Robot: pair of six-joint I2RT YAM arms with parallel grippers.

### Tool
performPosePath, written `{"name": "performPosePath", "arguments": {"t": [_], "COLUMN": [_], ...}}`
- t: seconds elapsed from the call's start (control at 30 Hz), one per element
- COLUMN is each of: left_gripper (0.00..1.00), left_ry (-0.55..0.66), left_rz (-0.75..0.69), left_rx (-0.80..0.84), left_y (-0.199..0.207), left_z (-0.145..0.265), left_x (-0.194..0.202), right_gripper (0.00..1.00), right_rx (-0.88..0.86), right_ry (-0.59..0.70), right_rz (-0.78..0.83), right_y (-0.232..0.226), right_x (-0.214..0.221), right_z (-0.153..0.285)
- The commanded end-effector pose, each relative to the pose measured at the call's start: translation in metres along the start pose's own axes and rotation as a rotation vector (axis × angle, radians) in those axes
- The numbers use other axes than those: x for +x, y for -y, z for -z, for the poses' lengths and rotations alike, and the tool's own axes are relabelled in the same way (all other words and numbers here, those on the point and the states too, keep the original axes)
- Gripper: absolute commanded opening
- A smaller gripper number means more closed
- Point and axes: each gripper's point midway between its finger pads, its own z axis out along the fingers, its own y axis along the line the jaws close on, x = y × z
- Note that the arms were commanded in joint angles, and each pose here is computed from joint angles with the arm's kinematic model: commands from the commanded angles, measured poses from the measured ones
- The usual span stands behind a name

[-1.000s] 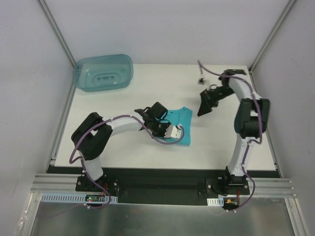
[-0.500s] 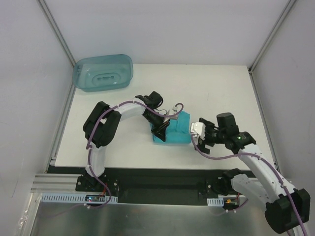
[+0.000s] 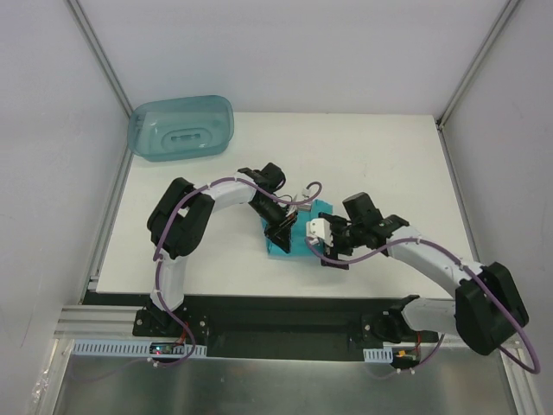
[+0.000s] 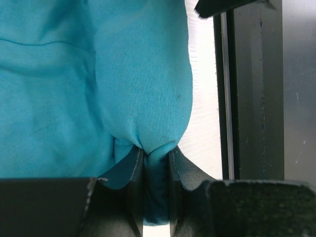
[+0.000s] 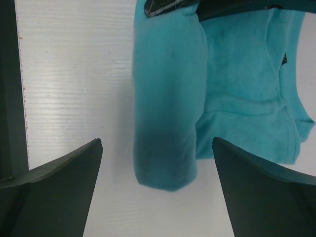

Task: Roll the t-shirts
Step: Roll the T-shirt to the center of the board.

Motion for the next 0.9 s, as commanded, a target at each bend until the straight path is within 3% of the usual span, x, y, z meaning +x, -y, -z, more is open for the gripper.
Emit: {"name": "performPosePath", "arguments": {"t": [0.0,0.03,0.1,0.13,0.23,0.33,0.53,0.7,0.8,0.87], "left_gripper": [0.0,0.0,0.0,0.0,0.0,0.0,0.0,0.0,0.08,0.19], "left_ry": [0.054,0.059,0.076,0.082,0.113,0.144,0.156,0.159,0.2,0.243], "left_rz": [0.036,0.04,0.061,0.071,0.122,0.199,0.347,0.51,0.601,0.665], "left_rx": [0.069,0.071,0.079,0.082,0.103,0.142,0.221,0.276,0.291,0.275], "left_y": [0.011,0.011,0.011,0.011,0.013,0.017,0.023,0.016,0.012,0.003], "left_z": [0.004,0.004,0.008,0.009,0.017,0.027,0.034,0.034,0.043,0.053], "left_x": [-0.009,-0.009,-0.01,-0.01,-0.008,-0.008,0.0,0.01,0.015,0.019], "right_gripper": [0.92,0.81,0.67,0.53,0.25,0.14,0.11,0.11,0.11,0.11], "right_rx": [-0.035,-0.055,-0.059,-0.086,-0.21,-0.418,-0.744,-0.842,-0.869,-0.903], "right_ry": [0.028,-0.004,-0.02,-0.034,-0.048,-0.066,-0.116,-0.153,-0.173,-0.215], "right_rz": [0.042,0.017,0.027,0.005,-0.039,-0.129,-0.293,-0.416,-0.45,-0.512], "right_y": [0.011,0.01,0.016,0.012,-0.003,-0.031,-0.068,-0.06,-0.052,-0.053], "right_x": [-0.016,-0.009,-0.012,-0.008,-0.01,-0.01,-0.006,-0.002,-0.005,-0.001], "right_z": [-0.015,-0.02,-0.023,-0.023,-0.014,-0.001,0.014,0.004,0.004,0.001]}}
